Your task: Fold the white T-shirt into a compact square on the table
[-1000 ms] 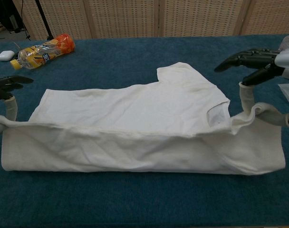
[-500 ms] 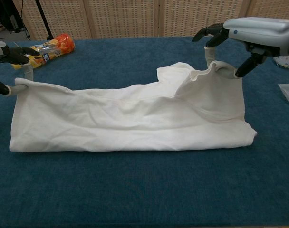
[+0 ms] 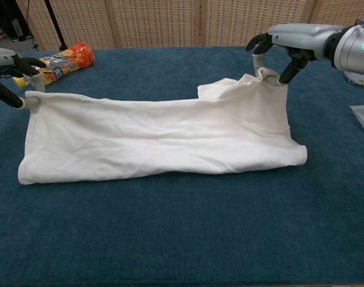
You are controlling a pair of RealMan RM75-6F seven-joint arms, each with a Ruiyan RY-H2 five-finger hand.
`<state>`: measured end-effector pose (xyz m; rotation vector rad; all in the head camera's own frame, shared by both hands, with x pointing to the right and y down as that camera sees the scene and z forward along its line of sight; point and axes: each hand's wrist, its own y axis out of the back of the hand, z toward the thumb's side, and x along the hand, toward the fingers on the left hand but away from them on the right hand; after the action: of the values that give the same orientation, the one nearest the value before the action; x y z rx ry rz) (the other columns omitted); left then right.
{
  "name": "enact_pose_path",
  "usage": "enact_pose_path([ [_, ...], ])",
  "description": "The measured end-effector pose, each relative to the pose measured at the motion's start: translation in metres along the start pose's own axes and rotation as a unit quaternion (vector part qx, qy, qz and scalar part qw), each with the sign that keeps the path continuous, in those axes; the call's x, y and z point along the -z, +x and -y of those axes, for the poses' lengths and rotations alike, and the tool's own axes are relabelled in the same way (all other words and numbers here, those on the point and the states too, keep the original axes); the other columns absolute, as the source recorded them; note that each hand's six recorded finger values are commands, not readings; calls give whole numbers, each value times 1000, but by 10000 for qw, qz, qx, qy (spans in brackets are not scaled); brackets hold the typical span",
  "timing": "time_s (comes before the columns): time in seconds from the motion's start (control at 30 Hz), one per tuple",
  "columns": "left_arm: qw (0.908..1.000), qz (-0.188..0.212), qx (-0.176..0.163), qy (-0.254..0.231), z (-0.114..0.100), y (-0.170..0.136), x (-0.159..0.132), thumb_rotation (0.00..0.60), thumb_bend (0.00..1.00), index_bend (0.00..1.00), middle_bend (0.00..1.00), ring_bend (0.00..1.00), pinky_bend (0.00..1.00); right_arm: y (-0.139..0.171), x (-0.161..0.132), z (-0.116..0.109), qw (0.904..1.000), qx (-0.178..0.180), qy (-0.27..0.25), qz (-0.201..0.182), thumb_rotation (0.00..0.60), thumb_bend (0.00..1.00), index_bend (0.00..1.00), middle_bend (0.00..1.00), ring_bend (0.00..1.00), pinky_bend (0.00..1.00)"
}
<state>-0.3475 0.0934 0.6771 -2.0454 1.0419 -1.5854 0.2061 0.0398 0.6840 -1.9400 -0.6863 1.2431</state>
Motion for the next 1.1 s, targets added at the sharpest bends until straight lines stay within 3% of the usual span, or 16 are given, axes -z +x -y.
enact_pose_path([
  [0.53,9996,-278,-14,-91,24,35,12,600,557,777,0,0,0,-26,25,22,9983,-252,-186,498,600,620,607,117,0,0],
  [1.0,9982,-595,-60,37,33,50,20,600,542,776,0,0,0,-43,28,37,9970,-366,-219,645,600,620,607,117,0,0],
  [1.03,9980,-631,-58,66,34,51,21,600,524,748,0,0,0,-44,28,37,9969,-374,-220,654,600,620,607,117,0,0],
  [1.1,9977,-666,-29,116,38,53,22,600,473,574,0,0,0,-45,30,38,9968,-381,-212,675,600,620,607,117,0,0],
])
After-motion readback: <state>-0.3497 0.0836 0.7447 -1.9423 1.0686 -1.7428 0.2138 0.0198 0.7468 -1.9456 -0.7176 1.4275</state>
